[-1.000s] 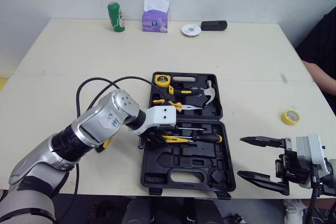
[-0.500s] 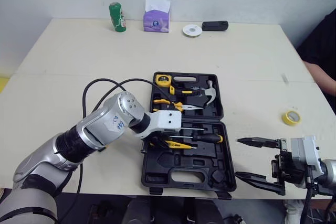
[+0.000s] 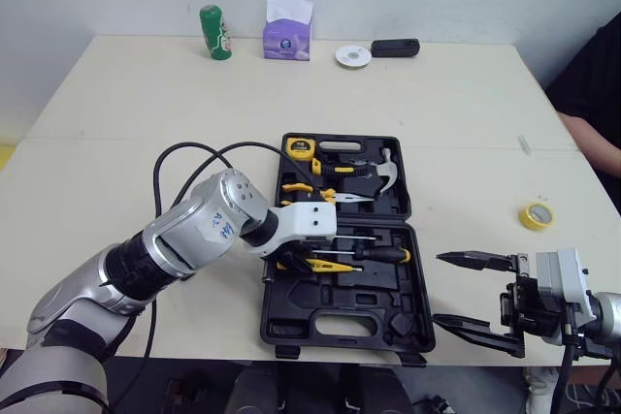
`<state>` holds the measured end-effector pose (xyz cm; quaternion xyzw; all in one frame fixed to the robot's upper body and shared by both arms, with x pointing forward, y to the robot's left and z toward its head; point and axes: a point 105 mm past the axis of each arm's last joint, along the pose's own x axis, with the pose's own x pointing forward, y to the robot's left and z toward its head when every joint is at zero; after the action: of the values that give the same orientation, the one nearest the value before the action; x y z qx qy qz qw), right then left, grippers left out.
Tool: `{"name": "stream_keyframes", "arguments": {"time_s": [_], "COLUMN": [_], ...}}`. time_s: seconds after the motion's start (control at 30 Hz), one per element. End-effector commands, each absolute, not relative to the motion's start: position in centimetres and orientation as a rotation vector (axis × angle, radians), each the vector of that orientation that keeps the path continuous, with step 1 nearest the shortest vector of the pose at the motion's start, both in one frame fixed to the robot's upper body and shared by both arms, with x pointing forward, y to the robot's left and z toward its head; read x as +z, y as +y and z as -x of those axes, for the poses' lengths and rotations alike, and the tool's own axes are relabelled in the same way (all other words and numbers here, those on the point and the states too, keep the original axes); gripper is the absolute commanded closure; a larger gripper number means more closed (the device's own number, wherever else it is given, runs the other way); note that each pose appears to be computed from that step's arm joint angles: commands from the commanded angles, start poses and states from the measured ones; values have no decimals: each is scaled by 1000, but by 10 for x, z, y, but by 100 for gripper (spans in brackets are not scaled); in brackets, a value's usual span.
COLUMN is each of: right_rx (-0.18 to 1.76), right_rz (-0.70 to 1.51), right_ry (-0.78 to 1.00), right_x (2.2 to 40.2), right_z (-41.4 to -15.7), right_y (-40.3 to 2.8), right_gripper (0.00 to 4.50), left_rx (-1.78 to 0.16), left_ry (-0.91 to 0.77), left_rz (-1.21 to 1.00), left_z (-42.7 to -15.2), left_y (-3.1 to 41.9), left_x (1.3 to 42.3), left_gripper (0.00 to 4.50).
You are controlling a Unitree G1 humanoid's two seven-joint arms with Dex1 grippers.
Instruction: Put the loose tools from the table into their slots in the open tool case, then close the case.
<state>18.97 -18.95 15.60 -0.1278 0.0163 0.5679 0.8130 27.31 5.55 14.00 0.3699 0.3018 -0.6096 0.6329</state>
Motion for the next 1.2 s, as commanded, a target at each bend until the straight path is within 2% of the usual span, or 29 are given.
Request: {"name": "stream_keyframes", "arguments": {"time_s": [0.03,0.6,1.07,1.13,1.17,1.2], "right_rx": [1228,1231,1236,1236,1237,1237], "right_rz": [284,276,268,268,268,268], "right_ry": [-1,-5,-11,-11,-11,-11], "right_x": [160,161,161,161,161,161], "right_z": [-188,-190,-191,-191,-191,-191], "right_y": [-185,-179,-177,-176,-176,-176], "right_gripper": [0,0,0,0,0,0], "left_rx": [-1331,-1415,-1384,-1400,-1405,-1418], "left_ry": [675,676,672,657,633,619], "left_rz": [-894,-902,-889,-891,-879,-856], "left_z": [-283,-268,-273,-272,-272,-271], "left_y": [63,53,51,49,46,42], "left_x": [147,149,147,147,149,151], "left_gripper": [397,397,397,296,277,233]}}
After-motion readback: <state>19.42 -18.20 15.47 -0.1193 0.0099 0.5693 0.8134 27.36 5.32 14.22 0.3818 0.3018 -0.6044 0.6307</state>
